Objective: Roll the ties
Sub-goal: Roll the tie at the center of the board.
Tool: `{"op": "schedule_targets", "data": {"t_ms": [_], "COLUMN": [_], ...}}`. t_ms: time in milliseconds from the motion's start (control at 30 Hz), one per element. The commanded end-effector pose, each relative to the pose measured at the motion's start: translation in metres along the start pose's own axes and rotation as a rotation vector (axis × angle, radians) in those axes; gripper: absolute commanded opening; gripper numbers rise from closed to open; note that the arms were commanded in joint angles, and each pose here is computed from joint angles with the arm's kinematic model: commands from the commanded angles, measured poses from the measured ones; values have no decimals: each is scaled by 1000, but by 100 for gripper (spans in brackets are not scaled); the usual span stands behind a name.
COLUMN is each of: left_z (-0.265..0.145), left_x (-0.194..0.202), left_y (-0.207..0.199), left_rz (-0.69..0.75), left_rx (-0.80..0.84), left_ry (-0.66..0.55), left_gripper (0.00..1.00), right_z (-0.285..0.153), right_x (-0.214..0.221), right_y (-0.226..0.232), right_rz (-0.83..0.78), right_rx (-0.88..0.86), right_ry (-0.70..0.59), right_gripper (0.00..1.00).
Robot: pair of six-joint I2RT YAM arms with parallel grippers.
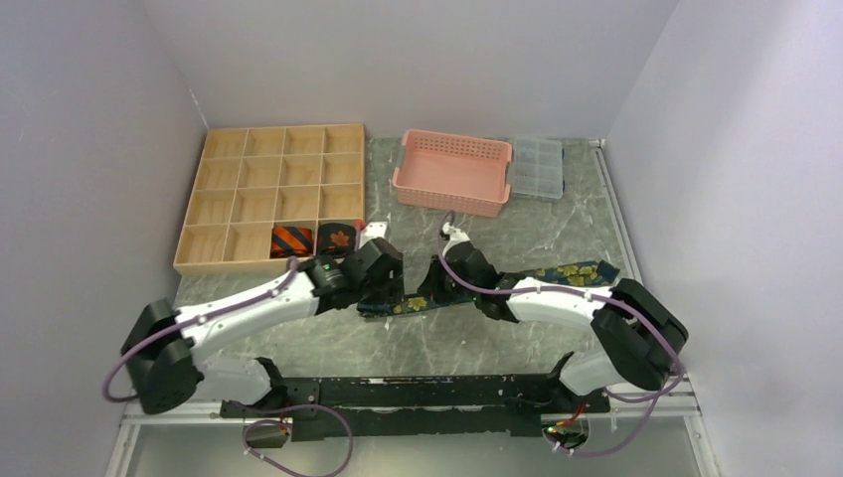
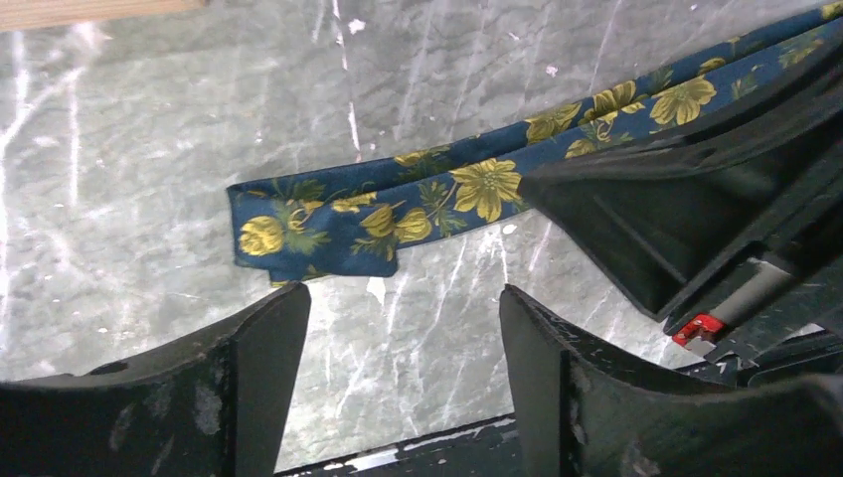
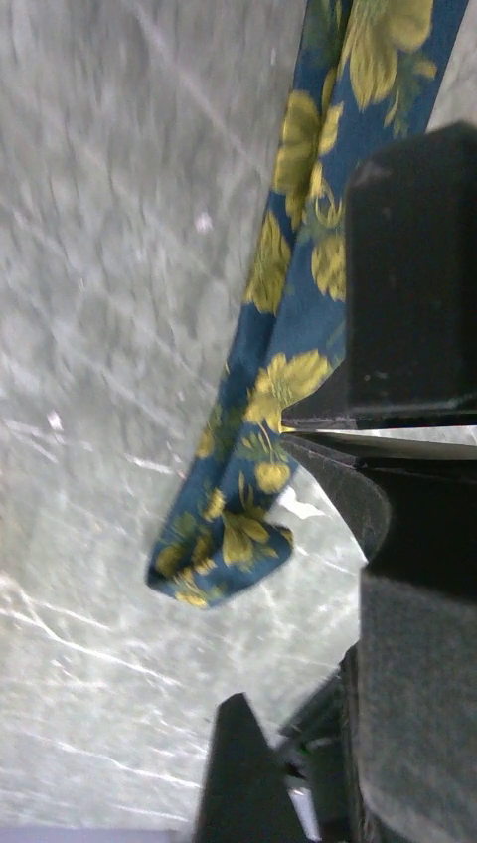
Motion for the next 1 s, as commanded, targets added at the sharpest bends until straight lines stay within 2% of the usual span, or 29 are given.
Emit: {"op": "schedule_targets", "data": {"t_ms": [0,133,233,333,667,833,900,967], "left_z": [-19,-20,-9,3,39,42,43,43], "left_x": [2,-3,-14,-19,-20,-16,-16,-14], "left_y": [23,49,76,88,83,87,87,88], "left_rz": [-65,-166,-275,-319,-263,-246,-228,-206], "left_rx": [-17,43,105,168,212,200,211,216], "left_ry": [-88,-169,-205,-203,-122,-134,-146,-149], "left_gripper": [77,81,81,80,79,80,79,78], "right_z": [-2,2,8,15,43,52,55,57], "right_x": [3,7,7,8,10,12,14,15], "right_y": [38,57,61,63,60,61,58,52], "right_rz": [-66,-74,-63,-27,27,27,36,48], "right_rx": [-179,-214,-182,-167,-111,-117,-125,-126], "right_ry": [85,116,122,151,200,226,242,256], "right_gripper": [12,17,31,41,43,43,39,31]}}
Point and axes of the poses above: each gripper's point midway between its finger pads, its own z axis out along the fingers, its own y axis along the line the jaws close on, x = y × z, the point moved 7 cm from there along -z, back along the fingers, and after that the axes turned 1 degree about z, right-handed, at the moved point
